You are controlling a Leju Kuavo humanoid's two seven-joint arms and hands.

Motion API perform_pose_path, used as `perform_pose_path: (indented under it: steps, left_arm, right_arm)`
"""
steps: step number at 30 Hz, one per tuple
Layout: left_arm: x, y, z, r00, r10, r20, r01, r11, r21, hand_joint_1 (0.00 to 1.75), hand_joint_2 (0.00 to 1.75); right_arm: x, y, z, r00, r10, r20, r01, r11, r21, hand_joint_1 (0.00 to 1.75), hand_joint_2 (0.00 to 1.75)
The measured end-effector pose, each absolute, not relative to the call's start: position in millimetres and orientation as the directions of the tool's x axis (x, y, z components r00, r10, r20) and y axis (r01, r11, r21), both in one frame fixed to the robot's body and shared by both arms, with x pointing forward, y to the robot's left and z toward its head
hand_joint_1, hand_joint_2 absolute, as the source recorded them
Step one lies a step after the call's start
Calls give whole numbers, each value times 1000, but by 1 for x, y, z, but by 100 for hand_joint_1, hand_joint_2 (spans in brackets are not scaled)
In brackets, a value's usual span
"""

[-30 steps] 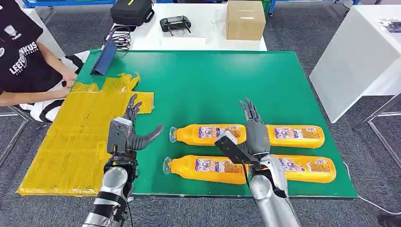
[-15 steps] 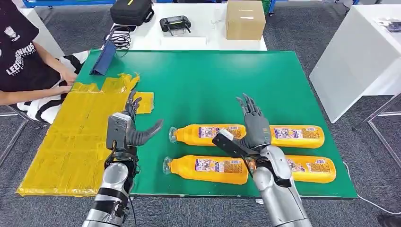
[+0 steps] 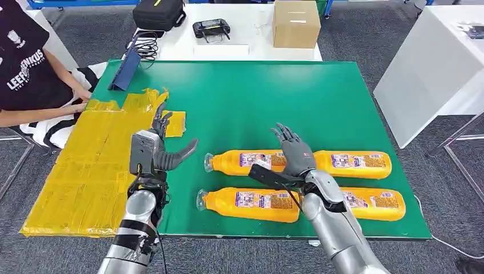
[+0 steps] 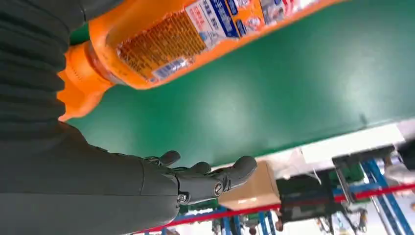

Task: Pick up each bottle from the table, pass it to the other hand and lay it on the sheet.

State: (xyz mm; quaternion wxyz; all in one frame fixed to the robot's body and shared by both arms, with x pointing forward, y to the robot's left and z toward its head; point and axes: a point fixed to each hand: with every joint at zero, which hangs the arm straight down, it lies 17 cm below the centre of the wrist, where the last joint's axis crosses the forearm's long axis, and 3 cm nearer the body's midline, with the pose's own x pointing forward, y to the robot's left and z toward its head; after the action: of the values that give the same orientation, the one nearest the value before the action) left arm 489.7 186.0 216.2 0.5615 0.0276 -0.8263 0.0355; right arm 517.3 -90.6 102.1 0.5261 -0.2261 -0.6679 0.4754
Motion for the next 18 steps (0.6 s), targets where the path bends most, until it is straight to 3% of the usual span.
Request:
perform_pose_path:
  steps: [18]
  left_arm:
    - [503, 178, 224, -376, 24, 926, -63, 997, -52, 0, 175]
  right_arm:
    - [537, -108, 65, -247, 844, 476, -299, 401, -866, 0, 175]
